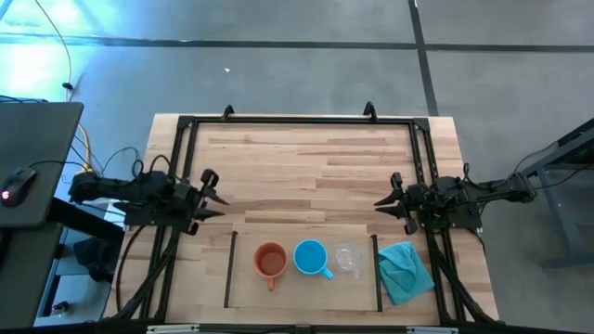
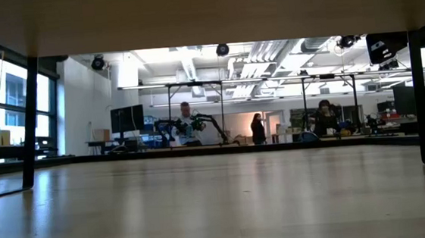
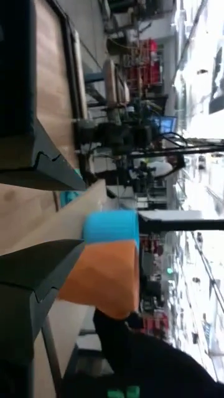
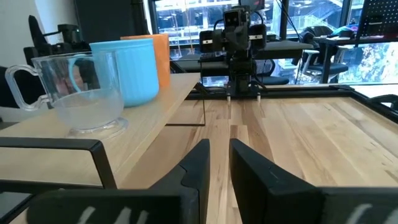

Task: Stack small to large cups/mugs on shelf
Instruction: Return to Home Position

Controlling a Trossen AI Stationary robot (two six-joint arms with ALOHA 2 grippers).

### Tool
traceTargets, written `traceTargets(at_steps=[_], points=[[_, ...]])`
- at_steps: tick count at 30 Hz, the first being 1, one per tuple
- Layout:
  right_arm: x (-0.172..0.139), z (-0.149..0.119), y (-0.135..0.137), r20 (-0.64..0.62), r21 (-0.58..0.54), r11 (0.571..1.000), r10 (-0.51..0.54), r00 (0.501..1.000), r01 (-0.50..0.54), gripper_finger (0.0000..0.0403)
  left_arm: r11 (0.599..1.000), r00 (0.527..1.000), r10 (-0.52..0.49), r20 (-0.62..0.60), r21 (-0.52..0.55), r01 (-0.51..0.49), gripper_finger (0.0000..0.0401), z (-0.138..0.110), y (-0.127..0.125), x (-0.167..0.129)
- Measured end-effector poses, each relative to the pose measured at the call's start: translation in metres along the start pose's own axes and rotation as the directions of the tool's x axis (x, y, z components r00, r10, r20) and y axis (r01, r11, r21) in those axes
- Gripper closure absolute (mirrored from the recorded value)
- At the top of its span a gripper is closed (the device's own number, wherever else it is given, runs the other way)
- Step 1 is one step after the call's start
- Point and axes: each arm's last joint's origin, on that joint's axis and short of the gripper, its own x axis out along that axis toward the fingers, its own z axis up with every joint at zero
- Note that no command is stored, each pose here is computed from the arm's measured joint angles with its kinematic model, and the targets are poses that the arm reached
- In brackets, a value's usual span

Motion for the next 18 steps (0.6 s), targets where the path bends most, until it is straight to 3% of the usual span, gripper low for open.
traceTargets(at_steps=[18], points=[[0.0, 0.0, 0.0, 0.0, 0.042, 0.999, -0.003, 1.0, 0.003, 0.0352, 0.998, 0.987, 0.028, -0.159, -0.045, -0.036, 0.0277, -0.015, 0.002, -0.002]])
